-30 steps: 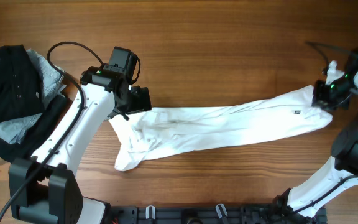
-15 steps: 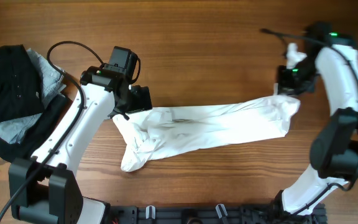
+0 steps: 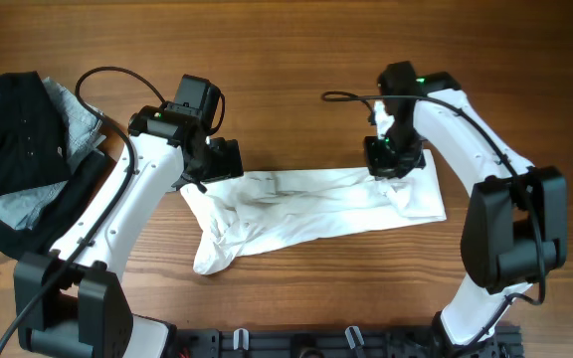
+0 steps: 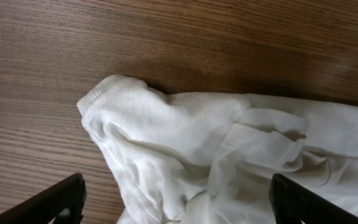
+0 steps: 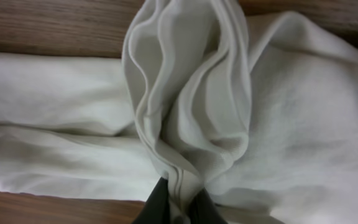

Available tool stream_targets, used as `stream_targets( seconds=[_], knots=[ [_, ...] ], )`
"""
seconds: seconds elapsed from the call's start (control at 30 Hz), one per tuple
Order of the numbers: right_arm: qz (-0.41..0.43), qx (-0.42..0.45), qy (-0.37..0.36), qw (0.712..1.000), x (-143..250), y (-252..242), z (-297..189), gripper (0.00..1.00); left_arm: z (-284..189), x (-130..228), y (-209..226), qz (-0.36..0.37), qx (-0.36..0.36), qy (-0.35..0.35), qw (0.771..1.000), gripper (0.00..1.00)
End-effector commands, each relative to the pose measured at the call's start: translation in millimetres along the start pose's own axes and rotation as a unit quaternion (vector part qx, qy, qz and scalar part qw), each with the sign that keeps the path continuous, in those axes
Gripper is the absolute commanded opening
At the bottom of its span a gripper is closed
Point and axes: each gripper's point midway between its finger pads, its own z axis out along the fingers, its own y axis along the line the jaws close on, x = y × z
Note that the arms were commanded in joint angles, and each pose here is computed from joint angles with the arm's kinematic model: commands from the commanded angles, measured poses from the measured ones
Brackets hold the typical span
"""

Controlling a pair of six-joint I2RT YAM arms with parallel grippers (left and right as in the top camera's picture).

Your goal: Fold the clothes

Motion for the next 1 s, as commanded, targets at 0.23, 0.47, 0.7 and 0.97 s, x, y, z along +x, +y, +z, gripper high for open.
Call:
stream_targets(
  seconds=[0.23,0.47,0.7,0.97],
  knots=[
    [-0.016,-0.056,0.004,0.998,6.0,35.3,-1.0,0.18,-3.9,-4.4,1.7,-0.003,-0.003,-0.009,1.0,0.94],
    [-0.011,-0.081,0.031,0.996,18.5,43.3,-2.7,0.33,-3.9,-5.4,1.2,-0.003,-0.002,-0.011,1.0,0.94],
    [-0.048,-0.081,0.027,0.995,18.1,42.9,-2.6,0.3,-3.9,-5.3,1.3,-0.003,-0.002,-0.011,1.0,0.94],
    [0.03,0.05,-0.002,0.998,6.2,-1.5,-0.9,0.28,-3.8,1.4,4.7,-0.003,-0.009,0.002,1.0,1.0]
  ],
)
